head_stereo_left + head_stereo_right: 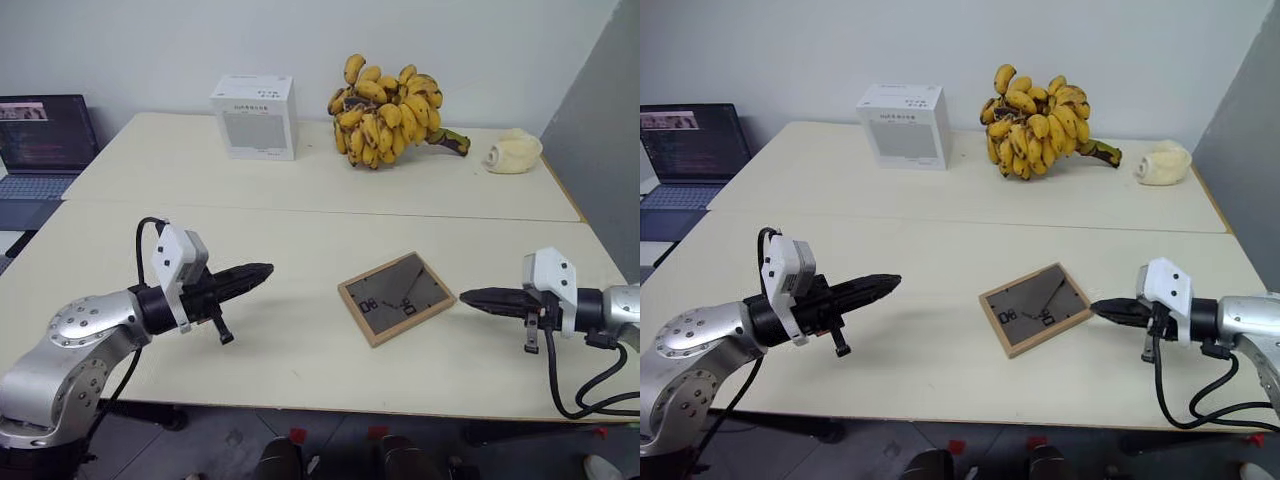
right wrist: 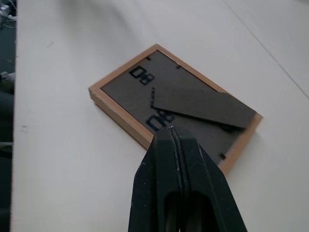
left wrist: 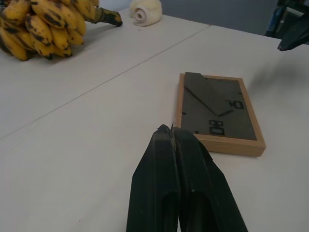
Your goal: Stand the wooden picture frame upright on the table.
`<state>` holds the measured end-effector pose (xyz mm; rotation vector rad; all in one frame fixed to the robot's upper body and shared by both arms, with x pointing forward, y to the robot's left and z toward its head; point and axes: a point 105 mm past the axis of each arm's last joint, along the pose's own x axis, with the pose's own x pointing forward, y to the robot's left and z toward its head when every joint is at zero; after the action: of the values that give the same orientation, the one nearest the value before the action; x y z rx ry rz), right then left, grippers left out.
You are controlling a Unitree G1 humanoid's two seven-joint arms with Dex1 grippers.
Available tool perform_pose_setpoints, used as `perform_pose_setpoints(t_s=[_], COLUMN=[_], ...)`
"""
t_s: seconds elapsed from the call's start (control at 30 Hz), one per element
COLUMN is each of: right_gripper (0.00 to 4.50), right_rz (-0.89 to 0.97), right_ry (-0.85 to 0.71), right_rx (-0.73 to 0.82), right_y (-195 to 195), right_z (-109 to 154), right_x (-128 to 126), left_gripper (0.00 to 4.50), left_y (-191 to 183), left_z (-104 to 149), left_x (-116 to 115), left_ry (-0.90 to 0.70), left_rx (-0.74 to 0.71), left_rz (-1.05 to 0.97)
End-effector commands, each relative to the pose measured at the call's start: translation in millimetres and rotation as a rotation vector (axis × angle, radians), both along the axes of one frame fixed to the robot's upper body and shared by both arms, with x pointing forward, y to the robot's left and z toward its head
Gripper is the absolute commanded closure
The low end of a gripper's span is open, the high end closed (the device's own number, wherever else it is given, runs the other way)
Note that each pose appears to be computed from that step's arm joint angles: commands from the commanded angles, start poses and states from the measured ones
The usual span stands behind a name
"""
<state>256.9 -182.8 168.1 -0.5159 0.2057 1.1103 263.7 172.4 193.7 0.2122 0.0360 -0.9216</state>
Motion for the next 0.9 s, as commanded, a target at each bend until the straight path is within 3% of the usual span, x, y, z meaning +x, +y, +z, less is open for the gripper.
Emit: perform_pose_setpoints(t_s=[0.03,0.67,0.9], right_gripper=[4.50,4.50,4.50], right_rz=[0.009,-0.034,-0.087], right_ry=[-0.028,-0.050,-0.068], right_rx=[0.020,0.040,0.015], right_y=[8,14,8], right_z=[11,15,5], right_x=[-1,1,2], left_gripper=[4.49,4.49,4.49], left_y=[0,-2,-3], left_z=[15,16,7], left_x=[5,13,35], left_ry=[-0.055,-0.053,-0.040], left_rx=[-0.015,-0.009,0.026], left_rz=[0.025,0.016,0.008])
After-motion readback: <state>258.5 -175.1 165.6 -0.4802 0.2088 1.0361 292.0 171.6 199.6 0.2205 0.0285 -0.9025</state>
